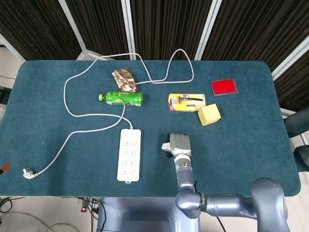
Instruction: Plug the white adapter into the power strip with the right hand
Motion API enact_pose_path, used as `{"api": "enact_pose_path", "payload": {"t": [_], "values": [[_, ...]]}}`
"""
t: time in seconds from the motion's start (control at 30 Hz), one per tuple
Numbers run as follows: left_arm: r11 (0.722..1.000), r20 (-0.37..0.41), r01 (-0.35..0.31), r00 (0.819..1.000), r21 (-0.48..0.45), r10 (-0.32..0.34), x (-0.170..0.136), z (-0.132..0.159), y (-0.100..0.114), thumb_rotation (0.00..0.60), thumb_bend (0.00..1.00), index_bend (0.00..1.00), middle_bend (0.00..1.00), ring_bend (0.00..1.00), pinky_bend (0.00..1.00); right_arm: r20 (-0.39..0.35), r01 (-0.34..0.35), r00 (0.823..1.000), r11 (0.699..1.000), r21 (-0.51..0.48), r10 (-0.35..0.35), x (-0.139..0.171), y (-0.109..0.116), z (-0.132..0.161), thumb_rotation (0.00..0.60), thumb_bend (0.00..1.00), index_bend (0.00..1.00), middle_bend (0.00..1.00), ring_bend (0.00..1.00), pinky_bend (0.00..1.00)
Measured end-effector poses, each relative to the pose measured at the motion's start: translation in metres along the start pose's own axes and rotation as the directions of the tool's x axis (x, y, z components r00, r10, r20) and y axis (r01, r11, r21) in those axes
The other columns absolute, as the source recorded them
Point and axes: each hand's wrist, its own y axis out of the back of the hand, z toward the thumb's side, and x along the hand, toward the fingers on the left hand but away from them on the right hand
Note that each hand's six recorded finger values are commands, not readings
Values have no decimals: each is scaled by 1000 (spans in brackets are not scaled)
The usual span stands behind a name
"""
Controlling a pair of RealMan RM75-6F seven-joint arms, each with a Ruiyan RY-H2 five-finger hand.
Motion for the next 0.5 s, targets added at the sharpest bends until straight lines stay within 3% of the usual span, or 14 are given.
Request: {"api": "enact_pose_path", "payload": {"t": [0.13,0.33,0.5], "values": [[1000,0,0,1000,-1,0,0,0,0,600,82,194,0,0,0,4,7,1000,1000,-5,-7,-2,0,0,600,375,505,475,498,349],[1000,1,0,1000,-1,0,0,0,0,600,82,197,0,0,0,1,28,1000,1000,-7,-28,-3,1,-1,600,533,578,529,546,389],[1000,1,0,1000,0,0,0,0,0,600,82,202,0,0,0,-18,47,999,999,-1,-47,-2,4,0,600,594,593,539,555,390]]}}
